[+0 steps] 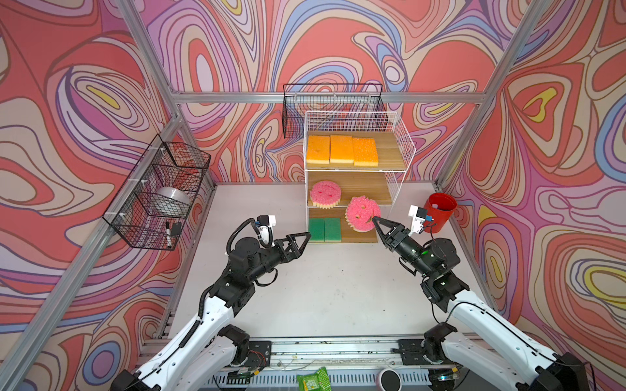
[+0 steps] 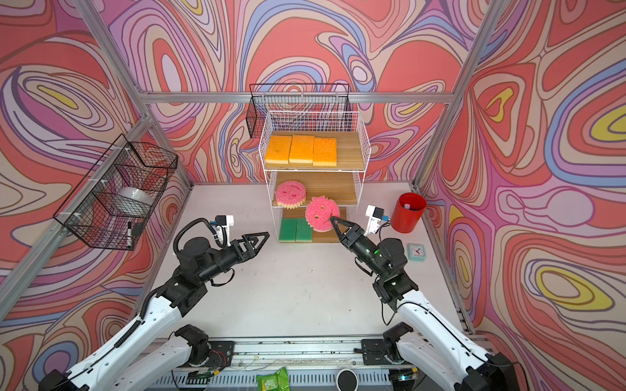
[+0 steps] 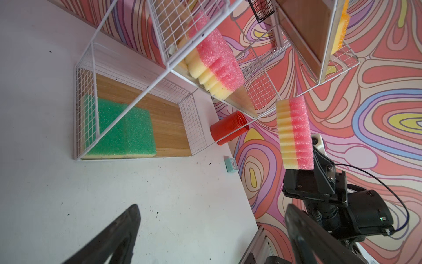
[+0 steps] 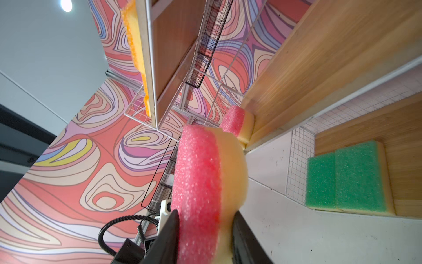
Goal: Arrange cleaning sponges on a shelf
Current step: Place the cleaning sponge at the shelf.
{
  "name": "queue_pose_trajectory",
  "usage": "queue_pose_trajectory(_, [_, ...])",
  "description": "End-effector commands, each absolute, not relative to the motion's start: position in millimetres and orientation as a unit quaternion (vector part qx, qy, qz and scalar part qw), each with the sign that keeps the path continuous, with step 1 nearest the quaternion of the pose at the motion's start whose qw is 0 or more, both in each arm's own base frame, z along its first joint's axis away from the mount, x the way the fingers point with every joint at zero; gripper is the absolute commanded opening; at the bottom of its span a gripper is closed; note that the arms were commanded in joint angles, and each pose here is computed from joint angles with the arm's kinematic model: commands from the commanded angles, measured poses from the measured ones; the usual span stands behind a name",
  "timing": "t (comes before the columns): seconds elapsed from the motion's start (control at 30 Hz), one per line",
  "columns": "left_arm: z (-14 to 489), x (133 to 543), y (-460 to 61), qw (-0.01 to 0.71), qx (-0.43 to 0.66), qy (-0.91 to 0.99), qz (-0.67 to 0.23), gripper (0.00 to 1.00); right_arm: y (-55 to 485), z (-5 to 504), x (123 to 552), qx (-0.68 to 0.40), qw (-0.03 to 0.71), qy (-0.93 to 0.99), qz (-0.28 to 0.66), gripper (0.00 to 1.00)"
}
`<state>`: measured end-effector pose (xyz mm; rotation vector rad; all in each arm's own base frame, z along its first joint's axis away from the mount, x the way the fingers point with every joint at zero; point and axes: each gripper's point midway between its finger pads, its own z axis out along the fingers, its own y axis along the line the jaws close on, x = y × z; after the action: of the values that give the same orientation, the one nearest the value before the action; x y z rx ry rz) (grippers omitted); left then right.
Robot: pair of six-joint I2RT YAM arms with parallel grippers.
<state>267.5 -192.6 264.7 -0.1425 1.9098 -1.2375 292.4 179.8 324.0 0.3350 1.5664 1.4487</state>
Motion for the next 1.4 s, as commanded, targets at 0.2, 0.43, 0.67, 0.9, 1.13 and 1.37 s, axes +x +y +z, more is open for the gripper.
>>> queue_pose_trajectory(0.2, [259.8, 262.1, -183.6, 0.433, -0.052, 0.765, -0.474, 1.00, 160.4, 339.0, 307.8, 0.214, 0.505, 0.600, 0.583, 0.38])
queue_pose_trajectory(0.43, [253.1, 255.8, -179.5, 0.433, -0.049, 0.770, -0.466, 1.00, 167.2, 342.6, 319.1, 0.226, 0.507, 0.595, 0.580, 0.39])
queue_pose_trajectory(0.67, [252.0, 253.0, -176.8, 0.436, -0.048, 0.770, -0.463, 1.00, 172.1, 347.5, 328.7, 0.228, 0.517, 0.593, 0.574, 0.39])
queue_pose_trajectory(0.9, [242.0, 252.0, -176.3, 0.432, -0.055, 0.770, -0.466, 1.00, 180.6, 348.3, 341.0, 0.231, 0.515, 0.594, 0.573, 0.39])
queue_pose_trajectory(1.13, [238.4, 249.8, -173.3, 0.435, -0.058, 0.770, -0.463, 1.00, 188.3, 350.6, 354.6, 0.232, 0.516, 0.596, 0.570, 0.39])
queue_pose_trajectory(1.37, [239.5, 247.1, -168.4, 0.442, -0.068, 0.765, -0.464, 1.00, 190.9, 347.4, 368.3, 0.243, 0.519, 0.598, 0.561, 0.40])
